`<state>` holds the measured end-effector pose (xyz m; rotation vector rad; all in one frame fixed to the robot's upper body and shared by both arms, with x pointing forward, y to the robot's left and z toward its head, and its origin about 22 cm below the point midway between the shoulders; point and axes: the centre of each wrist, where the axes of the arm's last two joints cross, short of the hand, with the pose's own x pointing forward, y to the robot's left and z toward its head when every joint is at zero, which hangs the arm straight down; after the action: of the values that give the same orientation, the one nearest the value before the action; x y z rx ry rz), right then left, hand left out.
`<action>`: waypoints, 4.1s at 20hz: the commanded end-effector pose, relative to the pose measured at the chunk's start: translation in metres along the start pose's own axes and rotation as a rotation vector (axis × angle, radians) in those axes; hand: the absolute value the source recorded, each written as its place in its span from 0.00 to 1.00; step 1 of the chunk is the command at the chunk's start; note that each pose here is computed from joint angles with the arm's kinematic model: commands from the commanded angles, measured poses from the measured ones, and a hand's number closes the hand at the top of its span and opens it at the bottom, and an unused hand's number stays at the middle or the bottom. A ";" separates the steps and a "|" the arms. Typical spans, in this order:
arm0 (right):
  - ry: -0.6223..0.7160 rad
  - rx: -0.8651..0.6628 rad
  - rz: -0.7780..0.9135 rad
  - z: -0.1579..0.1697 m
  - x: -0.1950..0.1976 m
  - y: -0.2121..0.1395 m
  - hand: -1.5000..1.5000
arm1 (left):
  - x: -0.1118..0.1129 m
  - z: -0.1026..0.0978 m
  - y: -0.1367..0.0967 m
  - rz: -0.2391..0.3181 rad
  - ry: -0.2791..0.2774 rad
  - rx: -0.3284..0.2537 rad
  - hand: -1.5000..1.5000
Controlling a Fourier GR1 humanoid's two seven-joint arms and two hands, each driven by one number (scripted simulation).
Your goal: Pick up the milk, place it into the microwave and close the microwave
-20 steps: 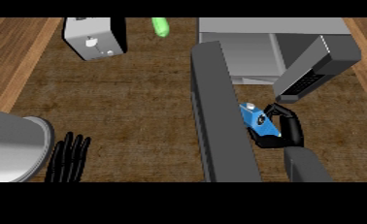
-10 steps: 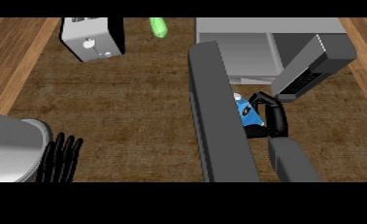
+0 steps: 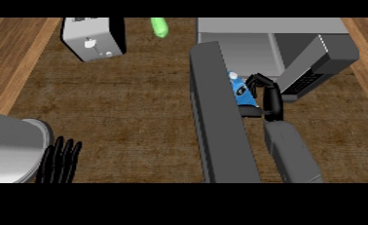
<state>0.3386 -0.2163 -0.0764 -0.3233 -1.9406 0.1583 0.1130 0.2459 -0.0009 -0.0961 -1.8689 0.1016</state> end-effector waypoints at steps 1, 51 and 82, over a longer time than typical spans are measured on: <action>0.024 0.001 0.047 -0.039 0.012 -0.015 1.00 | -0.010 0.010 -0.008 0.014 -0.011 0.002 0.00; 0.037 -0.032 0.367 -0.090 0.024 -0.015 0.00 | -0.021 -0.028 -0.010 -0.061 -0.004 -0.152 0.00; 0.121 0.035 -0.289 0.077 -0.060 -0.066 0.00 | -0.026 -0.037 -0.048 0.005 0.025 -0.240 0.00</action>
<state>0.3008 -0.2828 -0.1283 -0.1546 -1.7758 0.0814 0.1614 0.1967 -0.0046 -0.2016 -1.8606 -0.1298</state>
